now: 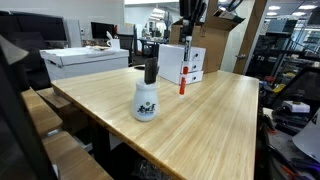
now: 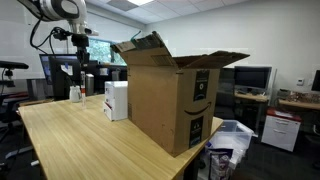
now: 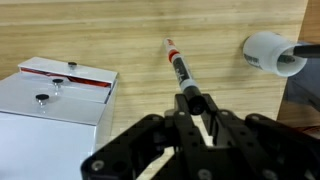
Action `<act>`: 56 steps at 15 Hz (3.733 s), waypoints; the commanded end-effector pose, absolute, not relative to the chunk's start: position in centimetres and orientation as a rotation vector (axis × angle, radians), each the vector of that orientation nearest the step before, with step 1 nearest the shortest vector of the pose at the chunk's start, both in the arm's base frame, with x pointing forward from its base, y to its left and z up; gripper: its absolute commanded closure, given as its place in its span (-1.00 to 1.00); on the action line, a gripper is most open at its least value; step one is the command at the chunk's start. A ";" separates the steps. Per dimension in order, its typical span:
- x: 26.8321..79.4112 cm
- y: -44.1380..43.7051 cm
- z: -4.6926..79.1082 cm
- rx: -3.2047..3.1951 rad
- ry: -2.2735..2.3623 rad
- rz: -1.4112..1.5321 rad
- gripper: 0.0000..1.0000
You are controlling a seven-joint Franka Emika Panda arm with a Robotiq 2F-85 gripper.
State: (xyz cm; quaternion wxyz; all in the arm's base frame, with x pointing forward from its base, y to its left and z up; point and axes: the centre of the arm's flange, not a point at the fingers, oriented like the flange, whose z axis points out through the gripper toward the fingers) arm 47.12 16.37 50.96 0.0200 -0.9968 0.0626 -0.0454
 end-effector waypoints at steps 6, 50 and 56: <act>46.9 16.2 50.3 -3.111 0.219 -0.163 0.86; 45.7 17.2 51.2 -3.113 0.338 -0.126 0.86; 45.6 17.4 51.6 -3.118 0.314 -0.142 0.86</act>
